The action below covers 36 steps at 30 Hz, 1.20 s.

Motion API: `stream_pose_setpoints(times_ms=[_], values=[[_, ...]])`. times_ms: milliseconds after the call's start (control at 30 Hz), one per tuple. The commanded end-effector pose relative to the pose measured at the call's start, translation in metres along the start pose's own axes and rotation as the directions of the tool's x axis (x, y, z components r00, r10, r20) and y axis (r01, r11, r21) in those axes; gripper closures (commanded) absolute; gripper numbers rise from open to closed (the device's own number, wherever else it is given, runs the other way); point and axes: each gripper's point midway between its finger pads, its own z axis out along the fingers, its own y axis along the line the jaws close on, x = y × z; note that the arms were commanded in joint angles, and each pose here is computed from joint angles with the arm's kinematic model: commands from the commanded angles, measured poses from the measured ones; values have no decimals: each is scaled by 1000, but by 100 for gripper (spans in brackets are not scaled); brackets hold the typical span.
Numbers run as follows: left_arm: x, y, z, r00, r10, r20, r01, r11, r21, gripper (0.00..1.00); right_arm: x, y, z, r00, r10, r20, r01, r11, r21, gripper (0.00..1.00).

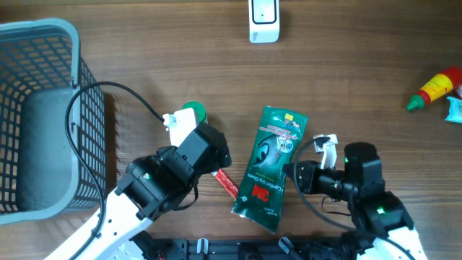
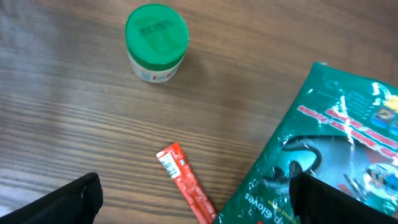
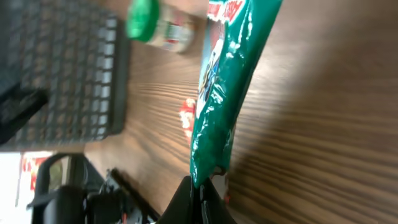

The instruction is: Scan the item barcode

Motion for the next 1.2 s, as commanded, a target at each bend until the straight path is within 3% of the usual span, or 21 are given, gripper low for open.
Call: stream_pose_setpoints(times_ms=[0,133,267,333,633,733,967,1167], values=[[-9,-5,-3,999,1,36,-1,1000,19,0,-11,48,-18,980,-191,45,196,969,-151,95],[-11,-24,-5,1000,-19,24,16,994,110,0,-17,88,-36,948,-301,99,317,909,-271,96],[-25,-48,-14,996,-57,68,40,973,229,0,-20,98,-42,919,-372,130,394,874,-285,96],[-33,-55,-26,992,-82,98,50,956,288,0,-20,100,-43,915,-380,133,403,867,-295,96],[-50,-60,-99,970,-168,173,55,853,519,0,-19,154,-72,839,-488,238,537,678,-502,96],[-54,-55,-116,961,-193,198,52,829,557,0,-19,154,-78,842,-487,233,531,665,-526,96],[-54,-59,-135,960,-202,196,37,780,625,0,-18,186,-113,802,-534,267,568,544,-617,96],[-56,-66,-141,960,-204,194,27,753,657,0,-22,188,-113,812,-523,260,554,551,-624,95]])
